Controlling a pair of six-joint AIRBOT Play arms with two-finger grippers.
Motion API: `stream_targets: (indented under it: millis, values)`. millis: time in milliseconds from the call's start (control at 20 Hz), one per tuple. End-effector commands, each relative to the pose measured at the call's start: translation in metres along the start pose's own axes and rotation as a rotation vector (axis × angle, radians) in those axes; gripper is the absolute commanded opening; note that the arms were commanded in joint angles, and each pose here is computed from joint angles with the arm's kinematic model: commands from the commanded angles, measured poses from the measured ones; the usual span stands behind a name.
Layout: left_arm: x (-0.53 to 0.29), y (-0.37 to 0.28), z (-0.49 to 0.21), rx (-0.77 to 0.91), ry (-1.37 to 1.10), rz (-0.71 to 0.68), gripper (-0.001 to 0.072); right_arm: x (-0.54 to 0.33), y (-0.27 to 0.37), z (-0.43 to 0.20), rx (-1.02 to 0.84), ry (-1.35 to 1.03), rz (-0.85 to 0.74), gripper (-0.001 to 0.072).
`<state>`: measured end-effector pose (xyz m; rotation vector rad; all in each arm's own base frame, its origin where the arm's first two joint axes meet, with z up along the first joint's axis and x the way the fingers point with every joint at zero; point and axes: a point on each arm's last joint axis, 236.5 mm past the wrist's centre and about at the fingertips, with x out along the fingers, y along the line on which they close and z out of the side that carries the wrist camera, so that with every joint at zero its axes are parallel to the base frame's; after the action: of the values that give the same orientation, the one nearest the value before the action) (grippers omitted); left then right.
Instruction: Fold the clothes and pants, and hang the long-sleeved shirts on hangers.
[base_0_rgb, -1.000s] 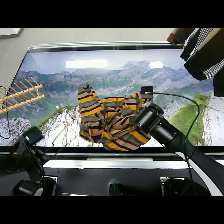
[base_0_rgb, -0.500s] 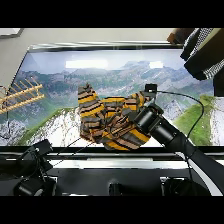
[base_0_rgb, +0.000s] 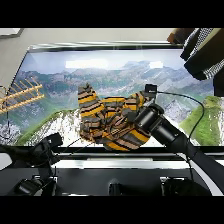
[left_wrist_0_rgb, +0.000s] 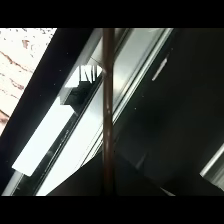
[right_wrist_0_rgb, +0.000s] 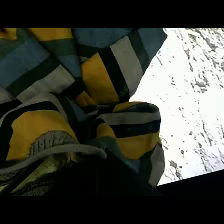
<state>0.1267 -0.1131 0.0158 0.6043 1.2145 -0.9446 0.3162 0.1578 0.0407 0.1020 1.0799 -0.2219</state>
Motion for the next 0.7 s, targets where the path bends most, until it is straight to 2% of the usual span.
stream_targets:
  millis: [0,150,450,650]
  values:
    - [0.013,0.011,0.015,0.002,-0.008,-0.004,0.0018,-0.010,0.003,0.003,0.014,-0.014,0.042,0.0022]
    - [0.023,0.008,0.023,0.021,-0.012,-0.052,0.0018,-0.020,0.010,0.007,0.030,-0.031,0.097,0.0022]
    - [0.027,0.013,0.045,0.040,-0.058,-0.040,0.0019,-0.039,0.032,0.007,-0.014,-0.019,0.218,0.0022]
    - [0.033,0.014,0.057,0.049,-0.062,-0.051,0.0018,-0.072,0.046,0.031,-0.074,-0.077,0.293,0.0022]
